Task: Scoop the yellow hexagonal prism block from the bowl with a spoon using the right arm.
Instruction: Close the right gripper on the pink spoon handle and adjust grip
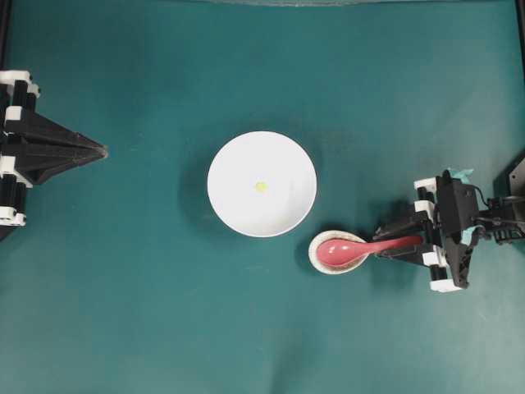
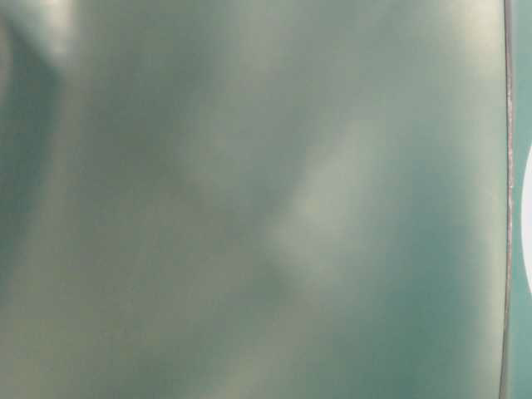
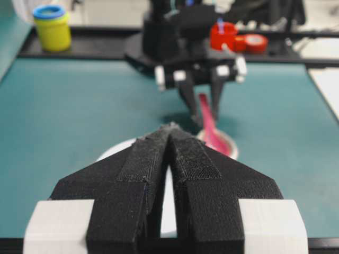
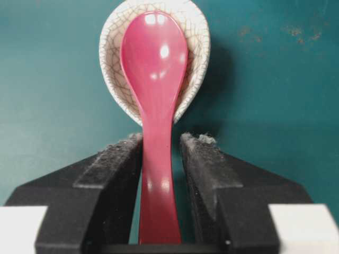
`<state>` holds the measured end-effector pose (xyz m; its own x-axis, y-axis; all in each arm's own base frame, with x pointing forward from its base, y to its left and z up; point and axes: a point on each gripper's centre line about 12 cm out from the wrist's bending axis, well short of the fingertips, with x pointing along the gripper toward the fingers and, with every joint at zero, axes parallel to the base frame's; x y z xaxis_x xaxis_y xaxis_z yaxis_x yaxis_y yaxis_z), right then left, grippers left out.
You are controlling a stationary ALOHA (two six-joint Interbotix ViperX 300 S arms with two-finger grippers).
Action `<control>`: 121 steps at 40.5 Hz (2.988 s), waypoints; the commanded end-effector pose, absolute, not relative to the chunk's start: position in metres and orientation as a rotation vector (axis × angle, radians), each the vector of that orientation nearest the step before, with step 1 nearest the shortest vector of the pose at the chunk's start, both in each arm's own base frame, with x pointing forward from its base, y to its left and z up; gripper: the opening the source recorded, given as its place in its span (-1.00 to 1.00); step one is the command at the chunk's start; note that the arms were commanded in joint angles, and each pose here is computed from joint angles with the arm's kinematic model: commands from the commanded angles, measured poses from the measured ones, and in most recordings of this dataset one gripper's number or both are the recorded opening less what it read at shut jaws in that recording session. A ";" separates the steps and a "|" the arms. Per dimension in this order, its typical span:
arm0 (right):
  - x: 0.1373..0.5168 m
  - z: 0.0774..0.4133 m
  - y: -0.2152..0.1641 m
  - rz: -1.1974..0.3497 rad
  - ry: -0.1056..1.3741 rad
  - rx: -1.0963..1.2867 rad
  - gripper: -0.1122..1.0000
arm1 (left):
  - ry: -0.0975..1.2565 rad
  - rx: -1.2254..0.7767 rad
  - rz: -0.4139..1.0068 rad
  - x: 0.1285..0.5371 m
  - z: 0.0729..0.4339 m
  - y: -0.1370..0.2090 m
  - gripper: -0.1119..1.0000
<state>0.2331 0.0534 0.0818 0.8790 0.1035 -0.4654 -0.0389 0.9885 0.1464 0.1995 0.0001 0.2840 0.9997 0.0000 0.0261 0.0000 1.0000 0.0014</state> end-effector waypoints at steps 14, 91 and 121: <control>0.241 0.088 0.057 0.090 0.457 0.115 -0.17 | -0.041 0.003 0.002 0.202 0.291 0.001 -0.81; 0.244 0.104 0.055 0.061 0.519 0.172 -0.29 | -0.005 -0.005 0.001 0.202 0.287 0.000 -0.81; 0.242 0.103 0.053 0.059 0.519 0.170 -0.14 | -0.005 -0.006 0.003 0.202 0.287 0.001 -0.81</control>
<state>0.2399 0.0535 0.0977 0.8527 0.0995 -0.5129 -0.0115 0.9851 0.1718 0.1995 0.0002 0.2793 0.9999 0.0002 -0.0138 -0.0003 1.0000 -0.0078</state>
